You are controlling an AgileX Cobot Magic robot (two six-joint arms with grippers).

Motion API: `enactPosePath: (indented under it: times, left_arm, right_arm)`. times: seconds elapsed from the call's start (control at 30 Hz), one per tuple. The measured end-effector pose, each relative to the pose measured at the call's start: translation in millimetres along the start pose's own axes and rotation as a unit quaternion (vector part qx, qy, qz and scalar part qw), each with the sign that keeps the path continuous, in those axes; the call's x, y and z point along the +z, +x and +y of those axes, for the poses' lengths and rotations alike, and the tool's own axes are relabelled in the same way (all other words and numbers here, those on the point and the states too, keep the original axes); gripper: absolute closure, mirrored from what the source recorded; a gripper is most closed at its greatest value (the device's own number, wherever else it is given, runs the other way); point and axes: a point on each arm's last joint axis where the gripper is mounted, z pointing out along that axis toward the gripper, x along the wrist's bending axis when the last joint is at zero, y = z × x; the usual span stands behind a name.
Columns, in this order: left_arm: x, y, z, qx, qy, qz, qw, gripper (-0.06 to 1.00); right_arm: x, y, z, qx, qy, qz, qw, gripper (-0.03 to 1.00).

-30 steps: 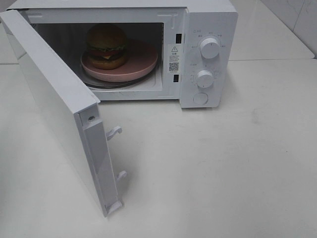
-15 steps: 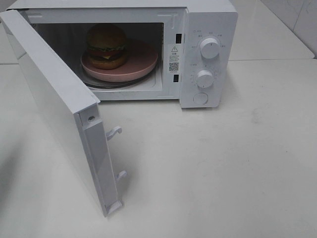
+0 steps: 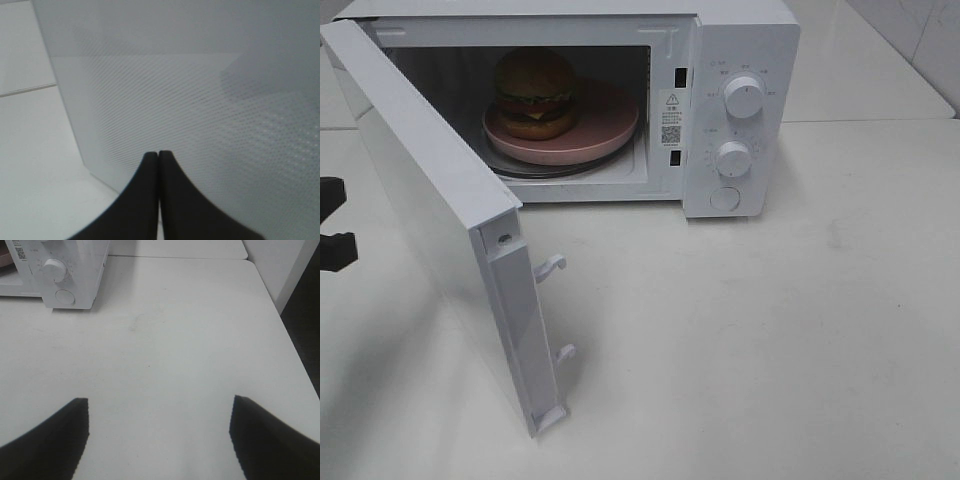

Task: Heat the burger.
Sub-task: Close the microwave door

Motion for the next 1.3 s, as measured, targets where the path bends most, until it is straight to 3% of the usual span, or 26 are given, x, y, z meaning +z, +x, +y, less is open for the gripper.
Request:
enactPosePath:
  times: [0.2, 0.53, 0.93, 1.3]
  left_arm:
    - [13.1, -24.9, -6.3, 0.003, -0.022, -0.028, 0.999, 0.94]
    - [29.9, -58.5, -20.7, -0.013, -0.03, -0.034, 0.999, 0.94]
    - [75.4, -96.9, 4.1, -0.033, -0.063, -0.007, 0.997, 0.94]
    - [119.7, -114.5, 39.2, -0.042, -0.075, 0.02, 0.996, 0.94]
  right_arm:
    - [0.0, 0.0, 0.0, 0.0, 0.0, 0.0, 1.0, 0.21]
    - [0.0, 0.0, 0.0, 0.0, 0.0, 0.0, 1.0, 0.21]
    - [0.0, 0.0, 0.0, 0.0, 0.0, 0.0, 1.0, 0.21]
    - [0.0, 0.0, 0.0, 0.0, 0.0, 0.0, 1.0, 0.21]
